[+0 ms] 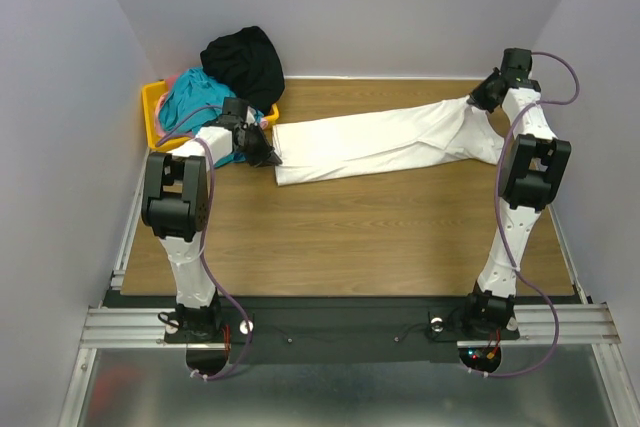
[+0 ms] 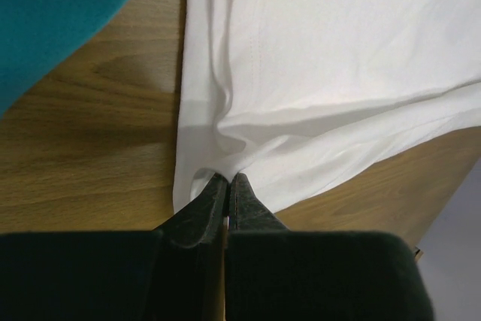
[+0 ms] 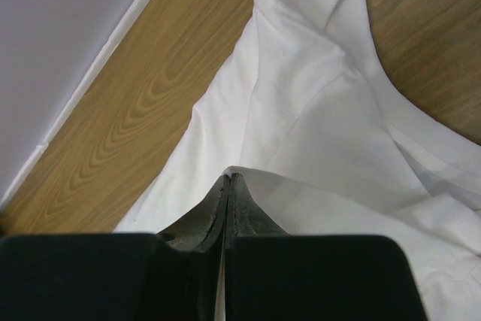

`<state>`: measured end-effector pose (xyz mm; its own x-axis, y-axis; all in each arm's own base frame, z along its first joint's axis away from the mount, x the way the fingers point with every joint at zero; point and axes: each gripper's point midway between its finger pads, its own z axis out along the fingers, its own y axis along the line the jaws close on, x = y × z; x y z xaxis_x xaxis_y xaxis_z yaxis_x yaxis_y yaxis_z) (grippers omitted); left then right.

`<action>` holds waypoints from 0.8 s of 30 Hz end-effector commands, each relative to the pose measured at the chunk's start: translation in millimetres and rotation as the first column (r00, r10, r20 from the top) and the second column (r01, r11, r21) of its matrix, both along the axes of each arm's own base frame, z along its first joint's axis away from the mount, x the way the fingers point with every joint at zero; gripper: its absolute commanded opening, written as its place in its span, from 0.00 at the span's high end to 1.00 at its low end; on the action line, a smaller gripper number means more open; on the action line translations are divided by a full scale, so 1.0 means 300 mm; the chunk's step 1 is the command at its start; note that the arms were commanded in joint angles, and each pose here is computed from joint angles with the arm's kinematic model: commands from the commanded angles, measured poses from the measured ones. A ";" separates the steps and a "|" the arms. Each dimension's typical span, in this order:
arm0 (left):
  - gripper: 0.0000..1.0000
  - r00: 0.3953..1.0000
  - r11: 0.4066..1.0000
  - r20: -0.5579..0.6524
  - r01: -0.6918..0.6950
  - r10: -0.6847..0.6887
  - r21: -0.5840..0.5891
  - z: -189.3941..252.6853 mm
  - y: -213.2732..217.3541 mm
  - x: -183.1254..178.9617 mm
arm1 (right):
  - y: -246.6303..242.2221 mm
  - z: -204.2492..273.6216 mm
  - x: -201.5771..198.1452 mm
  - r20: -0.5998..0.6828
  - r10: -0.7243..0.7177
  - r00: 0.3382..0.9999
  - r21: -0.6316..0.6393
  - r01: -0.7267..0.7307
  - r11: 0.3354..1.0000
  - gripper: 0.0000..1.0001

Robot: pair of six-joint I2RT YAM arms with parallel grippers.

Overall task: Fold and stack the t-shirts
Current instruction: Fold the tshirt

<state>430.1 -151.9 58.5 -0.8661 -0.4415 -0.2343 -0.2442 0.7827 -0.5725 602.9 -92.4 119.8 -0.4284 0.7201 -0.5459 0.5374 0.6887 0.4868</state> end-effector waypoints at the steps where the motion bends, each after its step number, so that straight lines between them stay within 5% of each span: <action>1: 1.00 0.999 1.000 0.033 0.015 -0.014 -0.006 0.054 0.007 0.028 | -0.009 0.062 0.050 0.067 -0.010 0.998 -0.013 0.011 1.000 1.00; 21: 1.00 0.996 0.998 0.081 -0.023 0.028 -0.054 0.099 0.003 0.155 | -0.021 0.040 0.055 0.057 -0.030 0.998 -0.022 0.032 0.999 1.00; 23: 0.98 0.996 0.998 0.081 -0.044 0.047 -0.038 0.102 0.016 0.161 | -0.025 0.045 0.058 0.061 -0.036 0.997 -0.025 0.038 0.999 0.99; 24: 0.89 0.995 0.998 0.088 -0.052 0.055 -0.031 0.112 0.021 0.165 | -0.025 0.050 0.060 0.064 -0.037 0.997 -0.025 0.039 0.999 1.00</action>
<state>463.6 -152.7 68.4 -0.8493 -0.4686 -0.2431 -0.2433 0.7562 -0.6075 603.2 -94.7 109.2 -0.4286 0.7247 -0.5395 0.5549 0.6824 0.4757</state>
